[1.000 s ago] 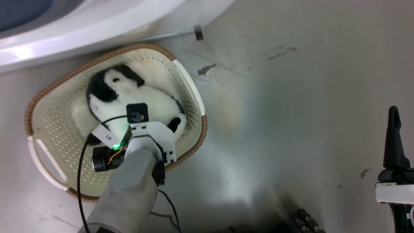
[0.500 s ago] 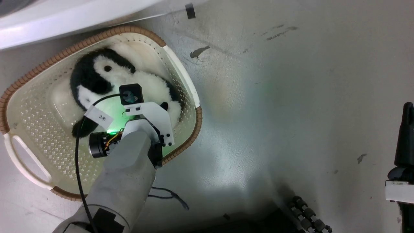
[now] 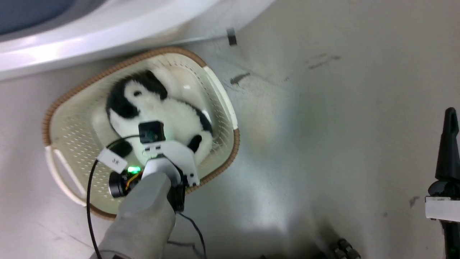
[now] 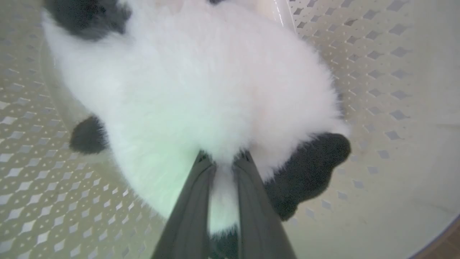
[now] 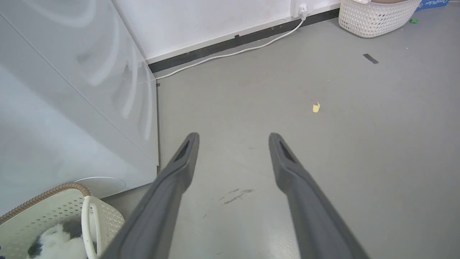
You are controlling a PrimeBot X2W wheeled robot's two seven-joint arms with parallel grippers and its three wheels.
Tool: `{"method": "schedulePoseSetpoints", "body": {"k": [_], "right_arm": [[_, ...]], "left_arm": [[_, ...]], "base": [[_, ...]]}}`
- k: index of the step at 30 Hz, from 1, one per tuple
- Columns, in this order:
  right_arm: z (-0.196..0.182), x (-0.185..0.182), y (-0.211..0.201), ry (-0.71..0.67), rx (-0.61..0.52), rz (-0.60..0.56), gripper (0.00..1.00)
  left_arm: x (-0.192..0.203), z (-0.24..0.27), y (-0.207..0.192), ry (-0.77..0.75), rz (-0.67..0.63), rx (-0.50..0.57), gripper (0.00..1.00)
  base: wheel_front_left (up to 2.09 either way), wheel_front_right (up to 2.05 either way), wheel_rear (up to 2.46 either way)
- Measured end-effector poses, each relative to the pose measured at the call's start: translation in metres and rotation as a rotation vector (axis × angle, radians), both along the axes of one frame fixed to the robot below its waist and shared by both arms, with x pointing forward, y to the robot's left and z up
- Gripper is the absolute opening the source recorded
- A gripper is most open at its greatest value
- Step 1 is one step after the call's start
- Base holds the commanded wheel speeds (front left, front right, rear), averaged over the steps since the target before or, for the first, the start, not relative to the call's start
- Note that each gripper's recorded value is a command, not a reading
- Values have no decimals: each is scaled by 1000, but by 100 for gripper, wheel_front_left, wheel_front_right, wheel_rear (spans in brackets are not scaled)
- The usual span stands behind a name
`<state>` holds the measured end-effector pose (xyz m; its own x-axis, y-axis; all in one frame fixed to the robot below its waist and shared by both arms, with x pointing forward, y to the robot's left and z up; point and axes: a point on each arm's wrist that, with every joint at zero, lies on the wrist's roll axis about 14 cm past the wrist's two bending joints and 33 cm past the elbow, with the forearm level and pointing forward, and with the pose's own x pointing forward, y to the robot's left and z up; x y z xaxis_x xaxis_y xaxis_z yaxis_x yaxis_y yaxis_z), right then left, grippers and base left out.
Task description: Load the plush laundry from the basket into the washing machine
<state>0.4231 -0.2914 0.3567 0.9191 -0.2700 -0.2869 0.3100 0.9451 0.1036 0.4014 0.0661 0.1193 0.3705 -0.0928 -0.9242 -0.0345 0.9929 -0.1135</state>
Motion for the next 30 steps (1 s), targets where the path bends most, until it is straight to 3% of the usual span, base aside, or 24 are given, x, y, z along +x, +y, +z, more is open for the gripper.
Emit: {"method": "schedulePoseSetpoints", "body": {"k": [16,30], "right_arm": [[68,18,36,-180,56,100,100],[127,-2,59,-301,90,164,100]], "left_arm": [[-5,86,18,-183,165,-86,0],[-8,174,51,-443,296,-127,0]], "base": [[0,0,0],[0,0,0]]}}
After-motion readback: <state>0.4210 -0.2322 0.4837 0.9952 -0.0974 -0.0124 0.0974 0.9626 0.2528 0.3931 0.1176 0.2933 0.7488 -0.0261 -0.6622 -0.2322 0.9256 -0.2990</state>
